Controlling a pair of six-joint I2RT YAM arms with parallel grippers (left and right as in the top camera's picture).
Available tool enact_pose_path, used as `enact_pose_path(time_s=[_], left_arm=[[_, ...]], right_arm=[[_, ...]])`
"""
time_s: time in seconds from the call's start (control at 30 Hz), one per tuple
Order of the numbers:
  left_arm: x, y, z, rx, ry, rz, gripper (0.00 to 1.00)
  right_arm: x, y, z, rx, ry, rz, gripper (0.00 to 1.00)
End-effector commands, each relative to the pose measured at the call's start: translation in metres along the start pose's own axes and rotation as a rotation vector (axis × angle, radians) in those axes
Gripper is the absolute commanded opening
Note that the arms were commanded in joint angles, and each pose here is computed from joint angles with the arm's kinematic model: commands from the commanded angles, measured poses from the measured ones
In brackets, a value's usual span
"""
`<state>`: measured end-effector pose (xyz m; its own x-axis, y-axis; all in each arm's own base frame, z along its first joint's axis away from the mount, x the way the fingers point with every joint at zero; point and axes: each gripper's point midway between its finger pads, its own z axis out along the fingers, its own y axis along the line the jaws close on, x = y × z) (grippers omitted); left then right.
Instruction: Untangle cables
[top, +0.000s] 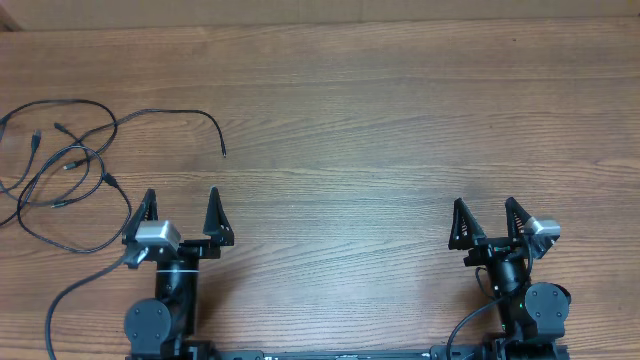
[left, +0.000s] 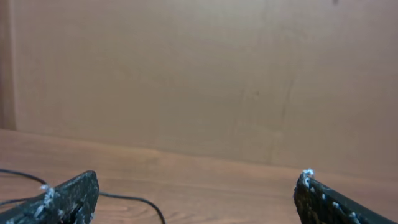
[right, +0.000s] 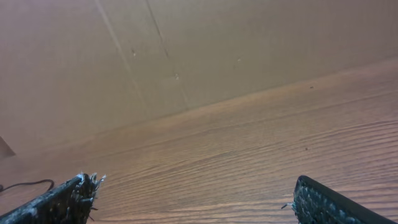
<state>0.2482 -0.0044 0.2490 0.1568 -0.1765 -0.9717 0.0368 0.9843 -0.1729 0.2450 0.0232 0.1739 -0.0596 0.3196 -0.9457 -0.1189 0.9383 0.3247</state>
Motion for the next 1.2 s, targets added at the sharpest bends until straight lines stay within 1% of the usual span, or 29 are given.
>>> enact_pose_path(time_s=[0.0, 0.1, 0.3, 0.37, 0.5, 1.17], left_arm=[[0.016, 0.013, -0.004, -0.051, -0.024, 0.022, 1.0], [0.03, 0.015, -0.006, -0.053, -0.011, 0.023, 1.0], [0.065, 0.022, -0.013, -0.079, 0.131, 0.031, 1.0], [0.086, 0.024, -0.017, -0.085, 0.216, 0.033, 0.99], [0.09, 0.017, -0.017, -0.04, 0.236, 0.022, 1.0], [0.09, 0.017, -0.017, -0.041, 0.236, 0.021, 1.0]], right_arm=[[0.002, 0.001, 0.0, -0.006, -0.003, 0.002, 1.0], [0.002, 0.001, 0.0, -0.006, -0.003, 0.003, 1.0], [0.002, 0.001, 0.0, -0.006, -0.003, 0.003, 1.0], [0.002, 0.001, 0.0, -0.006, -0.003, 0.003, 1.0], [0.002, 0.001, 0.0, -0.006, -0.003, 0.002, 1.0], [0.002, 0.001, 0.0, -0.006, -0.003, 0.003, 1.0]])
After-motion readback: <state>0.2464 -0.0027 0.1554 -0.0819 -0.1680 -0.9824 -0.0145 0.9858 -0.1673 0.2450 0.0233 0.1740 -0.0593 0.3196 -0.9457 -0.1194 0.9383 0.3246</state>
